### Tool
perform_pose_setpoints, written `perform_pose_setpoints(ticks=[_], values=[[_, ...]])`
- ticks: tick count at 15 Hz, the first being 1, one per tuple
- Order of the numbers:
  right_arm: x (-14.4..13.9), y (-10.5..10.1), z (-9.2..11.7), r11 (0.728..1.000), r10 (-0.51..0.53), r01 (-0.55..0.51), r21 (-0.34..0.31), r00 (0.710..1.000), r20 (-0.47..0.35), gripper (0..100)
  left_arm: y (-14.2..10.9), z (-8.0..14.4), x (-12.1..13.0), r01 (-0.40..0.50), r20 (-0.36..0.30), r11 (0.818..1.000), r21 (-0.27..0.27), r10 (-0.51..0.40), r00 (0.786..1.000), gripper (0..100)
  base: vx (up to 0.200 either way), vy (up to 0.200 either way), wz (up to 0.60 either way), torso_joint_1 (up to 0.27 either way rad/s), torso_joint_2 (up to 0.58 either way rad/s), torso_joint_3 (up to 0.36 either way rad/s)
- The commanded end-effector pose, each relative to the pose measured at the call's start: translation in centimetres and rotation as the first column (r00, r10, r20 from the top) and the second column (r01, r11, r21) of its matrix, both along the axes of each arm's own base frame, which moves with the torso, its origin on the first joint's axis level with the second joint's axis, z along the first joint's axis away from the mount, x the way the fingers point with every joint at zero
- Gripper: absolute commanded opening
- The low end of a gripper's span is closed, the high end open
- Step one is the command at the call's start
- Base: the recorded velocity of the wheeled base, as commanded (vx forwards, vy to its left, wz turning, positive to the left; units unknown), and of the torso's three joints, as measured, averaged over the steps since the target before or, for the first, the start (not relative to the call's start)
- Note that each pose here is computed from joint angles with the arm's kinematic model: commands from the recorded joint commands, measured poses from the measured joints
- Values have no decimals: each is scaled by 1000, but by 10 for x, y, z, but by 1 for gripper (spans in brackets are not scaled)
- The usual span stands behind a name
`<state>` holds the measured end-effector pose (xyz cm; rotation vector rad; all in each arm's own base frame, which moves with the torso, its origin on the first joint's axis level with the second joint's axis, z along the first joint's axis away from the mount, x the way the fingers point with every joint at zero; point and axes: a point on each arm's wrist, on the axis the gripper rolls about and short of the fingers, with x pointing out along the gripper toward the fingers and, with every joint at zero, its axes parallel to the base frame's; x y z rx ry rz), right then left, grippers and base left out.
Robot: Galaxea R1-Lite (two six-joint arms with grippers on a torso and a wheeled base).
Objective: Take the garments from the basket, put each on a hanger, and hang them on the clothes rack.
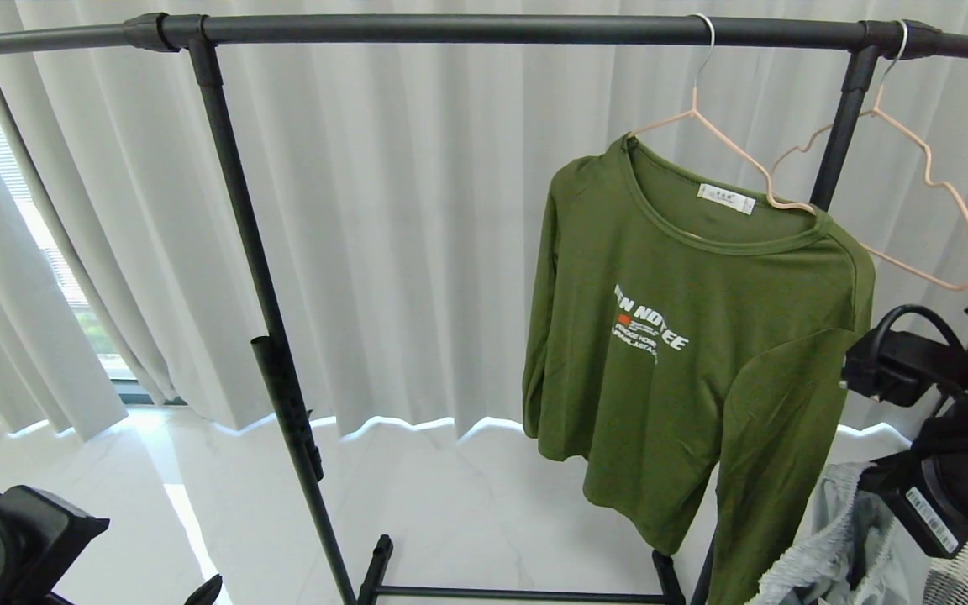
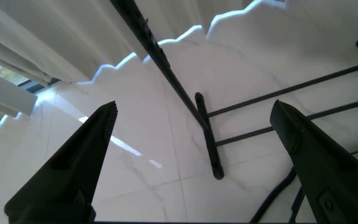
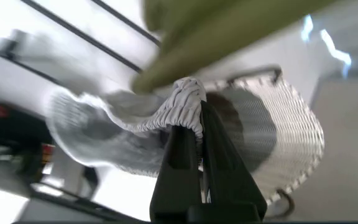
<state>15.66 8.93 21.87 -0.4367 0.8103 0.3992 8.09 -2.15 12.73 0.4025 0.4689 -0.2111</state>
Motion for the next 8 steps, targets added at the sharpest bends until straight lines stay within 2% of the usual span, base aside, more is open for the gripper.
perform_pose_setpoints(ticks=[1,3,4,6,7,8], values=[[-3,16,19,996,53,-55,63,998,33,0,-1,-1,2,0,-13,1000,3,1,1000,100,-200,0,0,17,2,7],[-4,29,33,973,132,-133,189,991,21,0,-1,-1,2,10,-12,1000,-4,-10,1000,100,-200,0,0,0,-2,5],[-3,31,37,963,157,-158,219,987,22,0,-1,-1,1,17,-15,1000,-7,-17,1000,100,-200,0,0,2,2,2],[0,34,38,957,164,-168,235,986,38,0,-1,-1,1,28,-15,1000,-14,-29,999,100,0,0,0,0,0,0],[4,38,38,951,168,-178,252,984,59,0,-3,0,1,68,-16,997,-31,-69,997,100,0,0,0,0,0,0],[10,44,39,937,188,-206,284,978,87,0,-7,5,2,154,-8,985,-73,-155,988,100,0,0,0,0,0,0]])
